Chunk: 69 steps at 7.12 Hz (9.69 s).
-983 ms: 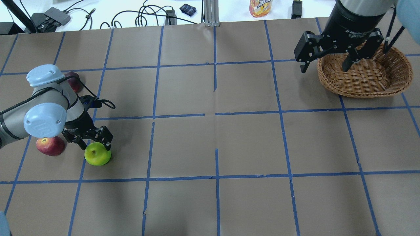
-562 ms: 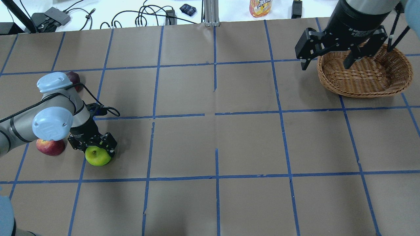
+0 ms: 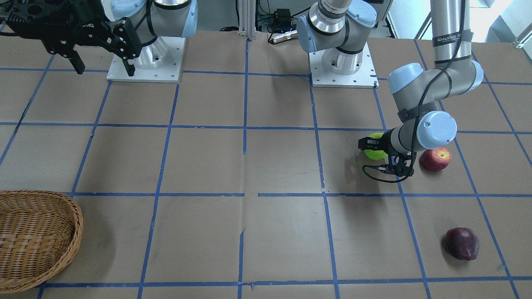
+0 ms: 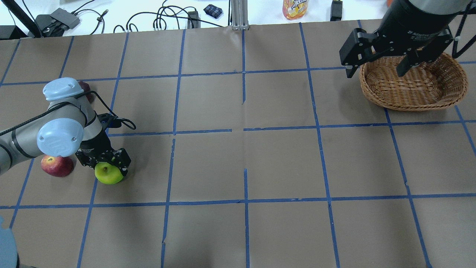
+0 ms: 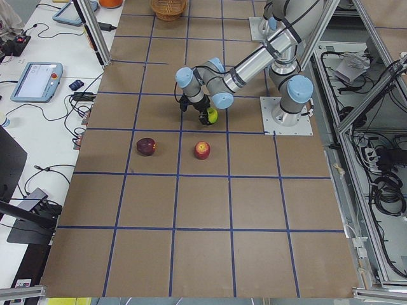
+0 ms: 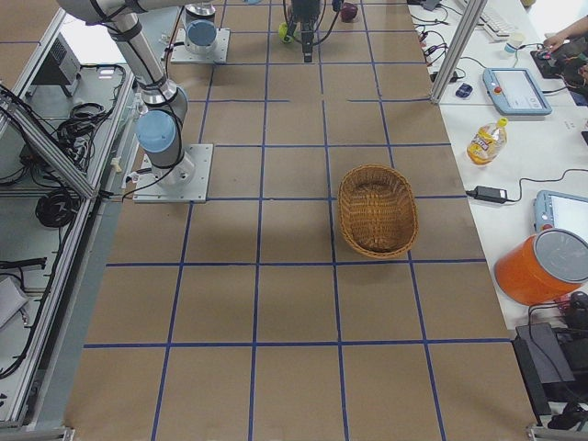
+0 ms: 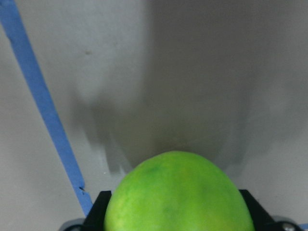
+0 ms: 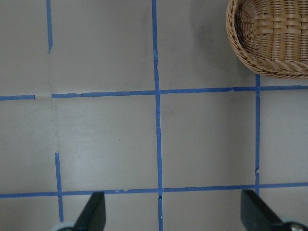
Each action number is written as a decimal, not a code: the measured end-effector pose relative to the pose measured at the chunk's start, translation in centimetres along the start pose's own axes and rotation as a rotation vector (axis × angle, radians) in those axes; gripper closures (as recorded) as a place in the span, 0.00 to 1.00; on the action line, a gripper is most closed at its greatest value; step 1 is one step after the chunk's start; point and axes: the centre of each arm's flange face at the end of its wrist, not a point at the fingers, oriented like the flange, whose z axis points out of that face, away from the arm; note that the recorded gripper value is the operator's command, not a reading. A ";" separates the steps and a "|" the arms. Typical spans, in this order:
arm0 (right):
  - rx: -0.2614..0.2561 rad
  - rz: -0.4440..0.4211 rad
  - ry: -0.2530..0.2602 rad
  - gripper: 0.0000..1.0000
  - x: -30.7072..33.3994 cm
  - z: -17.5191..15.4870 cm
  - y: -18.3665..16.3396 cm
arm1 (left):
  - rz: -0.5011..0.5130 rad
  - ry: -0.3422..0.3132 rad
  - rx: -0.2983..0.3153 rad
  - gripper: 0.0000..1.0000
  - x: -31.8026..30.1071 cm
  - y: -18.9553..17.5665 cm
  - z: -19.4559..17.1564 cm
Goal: Put all apples into basket
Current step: 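Close the left gripper on the green apple and lift it, then carry the green apple to the table center and set it down, then open the left gripper and withdraw while the right gripper approaches the green apple, then grasp the green apple with the right gripper while the left grasps the red apple, then lift the green apple over the basket while the left carries the red apple centerward, then release the green apple into the basket while the left sets the red apple down, then move the left gripper to the dark red apple while the right approaches the red apple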
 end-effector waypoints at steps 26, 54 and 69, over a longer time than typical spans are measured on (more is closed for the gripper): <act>-0.173 0.233 -0.071 0.00 -19.7 28.5 -6.1 | 0.056 -0.081 0.019 0.00 -13.9 -2.7 -13.0; -0.133 0.022 0.157 1.00 36.9 32.0 -22.7 | -0.231 0.067 0.155 0.00 36.6 -11.2 -4.9; -0.229 0.198 -0.089 0.00 -5.9 22.2 -18.6 | 0.125 -0.211 0.262 0.00 -16.1 -18.0 -13.8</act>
